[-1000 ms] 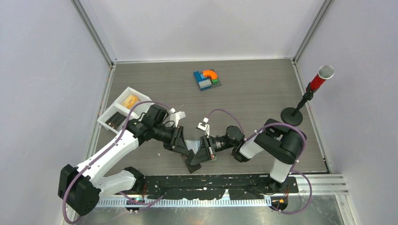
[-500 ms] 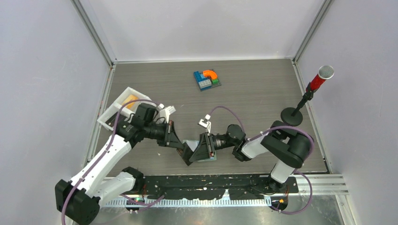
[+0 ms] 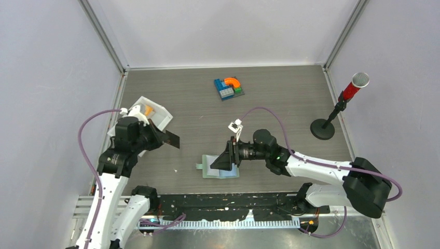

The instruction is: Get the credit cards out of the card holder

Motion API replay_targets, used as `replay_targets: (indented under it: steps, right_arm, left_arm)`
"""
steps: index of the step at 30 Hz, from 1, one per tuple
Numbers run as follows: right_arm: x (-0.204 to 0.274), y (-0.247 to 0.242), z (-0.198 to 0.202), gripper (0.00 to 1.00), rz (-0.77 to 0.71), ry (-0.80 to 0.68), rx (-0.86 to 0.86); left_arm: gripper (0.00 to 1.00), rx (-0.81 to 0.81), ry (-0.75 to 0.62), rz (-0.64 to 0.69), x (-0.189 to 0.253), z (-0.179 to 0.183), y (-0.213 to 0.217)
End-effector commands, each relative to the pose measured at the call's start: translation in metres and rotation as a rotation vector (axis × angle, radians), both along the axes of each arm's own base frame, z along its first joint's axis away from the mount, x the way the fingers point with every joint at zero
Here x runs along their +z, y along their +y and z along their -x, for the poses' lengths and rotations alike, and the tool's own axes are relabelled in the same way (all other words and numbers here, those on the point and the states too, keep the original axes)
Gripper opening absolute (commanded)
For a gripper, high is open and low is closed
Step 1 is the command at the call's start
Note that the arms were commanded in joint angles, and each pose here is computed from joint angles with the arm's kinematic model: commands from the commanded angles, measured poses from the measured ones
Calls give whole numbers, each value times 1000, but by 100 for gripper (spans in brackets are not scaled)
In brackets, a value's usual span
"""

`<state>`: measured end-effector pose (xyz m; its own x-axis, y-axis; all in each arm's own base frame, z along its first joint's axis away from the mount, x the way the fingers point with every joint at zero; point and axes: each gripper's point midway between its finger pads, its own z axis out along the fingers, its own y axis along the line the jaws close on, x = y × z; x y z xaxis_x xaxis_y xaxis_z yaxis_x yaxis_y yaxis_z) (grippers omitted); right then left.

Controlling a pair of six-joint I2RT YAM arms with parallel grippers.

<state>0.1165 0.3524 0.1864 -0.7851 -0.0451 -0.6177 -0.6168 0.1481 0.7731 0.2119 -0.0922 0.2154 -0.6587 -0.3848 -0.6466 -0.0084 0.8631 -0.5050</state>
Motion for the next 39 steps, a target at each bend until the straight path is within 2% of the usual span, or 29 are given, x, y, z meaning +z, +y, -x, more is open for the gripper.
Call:
replay_targets:
  steps: [1,2,6,7,8,13,17,20,28,39]
  right_arm:
    - [-5,-11,-19,74,98,-73,-122]
    - [-5,-13,-19,77,102,-76,-129]
    - [-4,-22,-22,98,122,-97,-173]
    - [-3,-25,-22,99,127,-103,-177]
    - [-2,-27,-22,96,130,-108,-185]
    - [-2,-31,-24,96,146,-123,-203]
    - [0,-28,-18,95,129,-110,-170]
    - [-1,-28,-20,95,152,-132,-163]
    - [10,-33,-24,95,143,-177,-188]
    - [17,-42,-30,95,151,-202,-199]
  left_arm:
    - [0,359,-114,-111,26,-29,67]
    - [0,412,-133,-121,31,-34,78]
    - [0,605,-210,-111,48,-52,120]
    - [0,642,-236,-98,53,-59,128]
    - [0,674,-250,-87,55,-64,136]
    - [0,820,-231,2,37,-84,179]
    - [0,876,-253,138,25,-96,210]
    - [0,917,-217,187,4,-100,230]
    - [0,999,-160,215,-33,-104,268]
    - [0,1030,-82,179,-67,-104,279]
